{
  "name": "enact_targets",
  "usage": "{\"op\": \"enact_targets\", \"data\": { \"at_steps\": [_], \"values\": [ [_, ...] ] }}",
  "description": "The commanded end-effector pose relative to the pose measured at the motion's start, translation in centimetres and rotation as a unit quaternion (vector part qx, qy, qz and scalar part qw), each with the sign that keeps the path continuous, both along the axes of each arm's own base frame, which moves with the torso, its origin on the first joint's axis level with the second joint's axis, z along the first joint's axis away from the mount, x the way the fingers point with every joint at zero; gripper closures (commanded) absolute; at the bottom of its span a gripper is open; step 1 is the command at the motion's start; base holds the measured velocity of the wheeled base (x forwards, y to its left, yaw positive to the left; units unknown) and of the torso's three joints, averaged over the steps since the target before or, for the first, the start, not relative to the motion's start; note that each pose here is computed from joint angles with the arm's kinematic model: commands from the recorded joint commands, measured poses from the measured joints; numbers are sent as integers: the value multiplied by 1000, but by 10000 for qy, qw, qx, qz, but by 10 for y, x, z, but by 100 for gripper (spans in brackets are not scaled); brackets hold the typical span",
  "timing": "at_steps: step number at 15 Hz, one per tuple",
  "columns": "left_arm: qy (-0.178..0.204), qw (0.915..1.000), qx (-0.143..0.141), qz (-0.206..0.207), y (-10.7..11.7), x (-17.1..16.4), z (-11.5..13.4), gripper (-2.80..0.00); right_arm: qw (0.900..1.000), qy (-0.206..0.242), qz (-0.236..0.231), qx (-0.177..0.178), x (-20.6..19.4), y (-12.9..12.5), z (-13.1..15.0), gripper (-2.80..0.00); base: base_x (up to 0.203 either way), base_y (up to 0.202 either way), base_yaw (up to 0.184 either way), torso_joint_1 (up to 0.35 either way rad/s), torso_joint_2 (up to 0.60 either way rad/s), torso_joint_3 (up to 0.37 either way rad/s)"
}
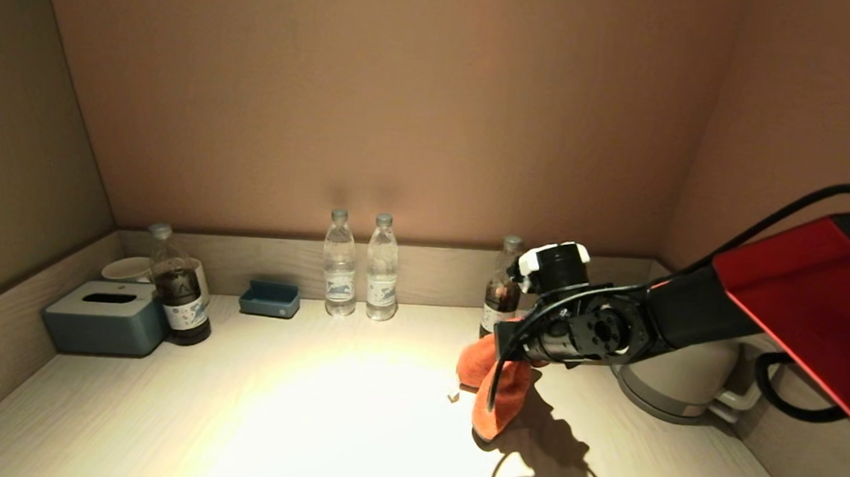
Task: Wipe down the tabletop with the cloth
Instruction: Sweep the stains on the table
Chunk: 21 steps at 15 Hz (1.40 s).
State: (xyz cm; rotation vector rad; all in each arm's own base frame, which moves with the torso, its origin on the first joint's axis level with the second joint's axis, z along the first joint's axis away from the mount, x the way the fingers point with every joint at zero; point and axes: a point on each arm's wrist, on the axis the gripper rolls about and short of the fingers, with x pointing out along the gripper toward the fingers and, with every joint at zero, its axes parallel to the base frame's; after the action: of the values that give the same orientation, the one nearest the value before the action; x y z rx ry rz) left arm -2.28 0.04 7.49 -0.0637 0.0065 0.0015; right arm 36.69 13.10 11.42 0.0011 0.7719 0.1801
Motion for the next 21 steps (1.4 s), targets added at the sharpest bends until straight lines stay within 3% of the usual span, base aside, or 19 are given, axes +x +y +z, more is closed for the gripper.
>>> {"op": "enact_targets", "data": {
  "at_steps": [1,4,21],
  "values": [
    [-2,10000,-3,1,0,0,0,0,9998,139,-131,-47,5,-10,-11,0,0,0,0,0,0,0],
    [-2,10000,-3,1,0,0,0,0,9993,308,-167,-113,9,-12,-24,0,0,0,0,0,0,0],
    [-2,10000,-3,1,0,0,0,0,9983,500,-229,-182,16,-16,-43,0,0,0,0,0,0,0]
  ]
}}
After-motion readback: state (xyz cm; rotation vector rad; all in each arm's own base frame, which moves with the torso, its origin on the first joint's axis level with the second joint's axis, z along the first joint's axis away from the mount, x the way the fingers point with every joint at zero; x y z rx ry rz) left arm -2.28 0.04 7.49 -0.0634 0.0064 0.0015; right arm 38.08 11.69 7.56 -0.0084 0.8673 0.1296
